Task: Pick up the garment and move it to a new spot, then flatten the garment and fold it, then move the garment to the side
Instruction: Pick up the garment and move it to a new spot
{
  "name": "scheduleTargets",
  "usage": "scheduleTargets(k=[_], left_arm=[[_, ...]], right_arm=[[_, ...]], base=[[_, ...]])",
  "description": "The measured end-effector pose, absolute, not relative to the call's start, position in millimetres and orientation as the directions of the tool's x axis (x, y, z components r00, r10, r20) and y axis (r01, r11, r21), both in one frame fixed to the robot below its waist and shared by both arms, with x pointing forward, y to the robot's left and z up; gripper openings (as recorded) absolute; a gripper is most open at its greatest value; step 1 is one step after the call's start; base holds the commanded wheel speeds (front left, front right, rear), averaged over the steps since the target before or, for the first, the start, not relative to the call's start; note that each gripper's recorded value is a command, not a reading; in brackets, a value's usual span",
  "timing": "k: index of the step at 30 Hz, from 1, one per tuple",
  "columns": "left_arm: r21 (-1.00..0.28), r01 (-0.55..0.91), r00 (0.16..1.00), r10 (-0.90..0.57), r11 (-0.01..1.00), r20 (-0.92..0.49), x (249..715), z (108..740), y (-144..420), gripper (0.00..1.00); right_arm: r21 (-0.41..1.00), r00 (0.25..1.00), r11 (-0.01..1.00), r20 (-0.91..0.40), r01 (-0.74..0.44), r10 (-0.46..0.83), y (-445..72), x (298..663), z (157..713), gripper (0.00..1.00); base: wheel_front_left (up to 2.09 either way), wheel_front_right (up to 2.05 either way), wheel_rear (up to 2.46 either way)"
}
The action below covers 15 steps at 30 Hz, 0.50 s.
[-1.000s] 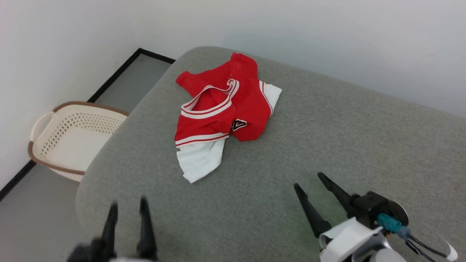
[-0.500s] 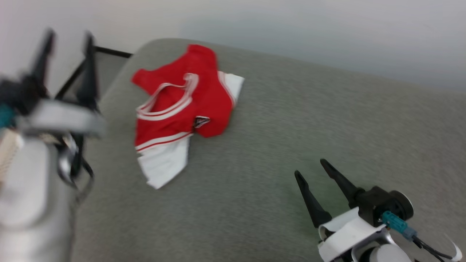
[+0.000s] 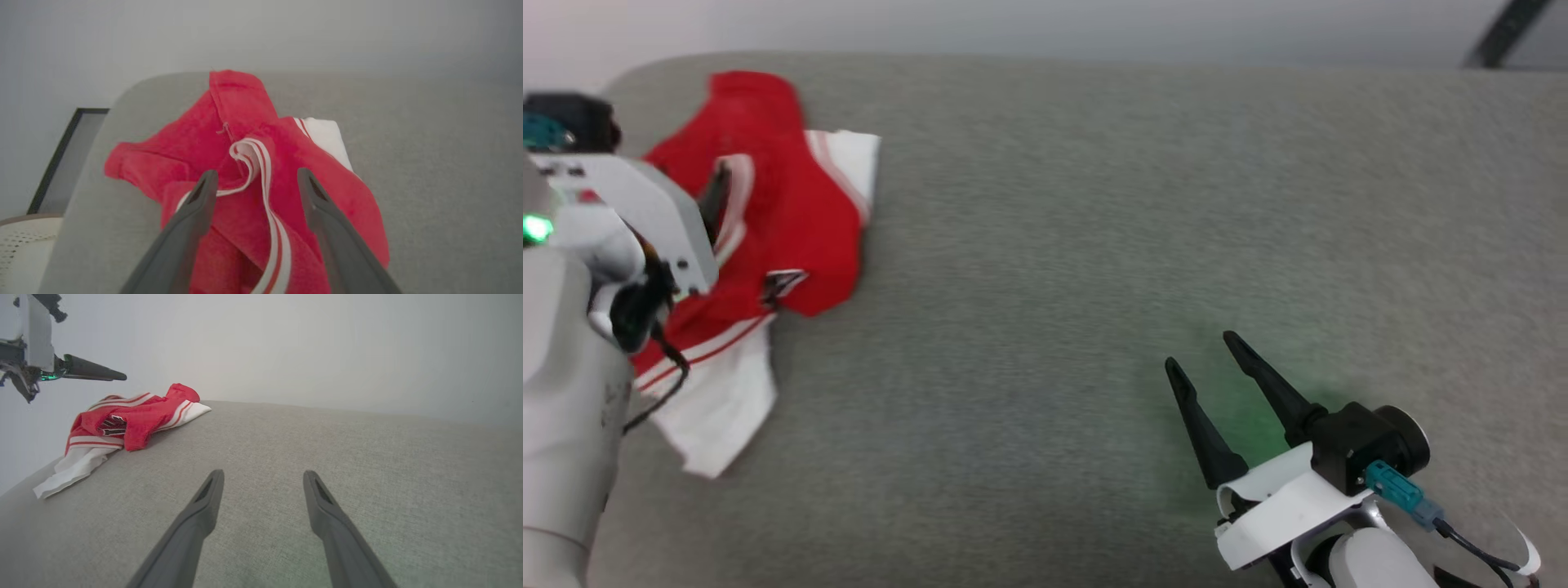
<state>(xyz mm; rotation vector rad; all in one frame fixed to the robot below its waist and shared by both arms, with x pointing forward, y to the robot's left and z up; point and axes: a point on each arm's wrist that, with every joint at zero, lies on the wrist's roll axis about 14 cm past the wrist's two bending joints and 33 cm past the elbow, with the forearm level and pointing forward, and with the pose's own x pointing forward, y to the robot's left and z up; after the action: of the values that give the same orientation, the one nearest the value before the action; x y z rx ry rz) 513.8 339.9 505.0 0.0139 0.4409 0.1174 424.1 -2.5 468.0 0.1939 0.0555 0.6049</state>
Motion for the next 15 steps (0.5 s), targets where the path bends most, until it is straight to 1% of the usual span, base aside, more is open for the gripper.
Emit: scheduleTargets(k=[3, 6, 9, 15], left_arm=[[-0.024, -0.105, 0.8, 0.07, 0.994, -0.596, 508.6, 463.4, 327.4, 1.0], [-0.021, -0.113, 0.702, 0.065, 0.993, -0.709, 497.9, 436.7, 331.0, 1.0], [-0.036, -0.123, 0.648, 0.052, 0.992, -0.76, 494.3, 418.0, 329.5, 1.0], [-0.111, -0.178, 0.599, 0.018, 0.978, -0.801, 495.9, 387.9, 323.6, 1.0]], right_arm=[[0.199, 0.838, 0.823, -0.013, -0.532, 0.545, -12.9, 425.7, 461.3, 1.0], [0.201, 0.847, 0.832, -0.018, -0.518, 0.531, -18.5, 427.5, 458.5, 1.0], [0.197, 0.852, 0.837, -0.015, -0.511, 0.524, -21.6, 432.9, 457.9, 1.0], [0.189, 0.859, 0.847, -0.026, -0.498, 0.511, -27.0, 441.0, 453.3, 1.0]], base=[[0.0, 0.0, 0.0], [0.0, 0.0, 0.0], [0.0, 0.0, 0.0], [0.0, 0.0, 0.0]])
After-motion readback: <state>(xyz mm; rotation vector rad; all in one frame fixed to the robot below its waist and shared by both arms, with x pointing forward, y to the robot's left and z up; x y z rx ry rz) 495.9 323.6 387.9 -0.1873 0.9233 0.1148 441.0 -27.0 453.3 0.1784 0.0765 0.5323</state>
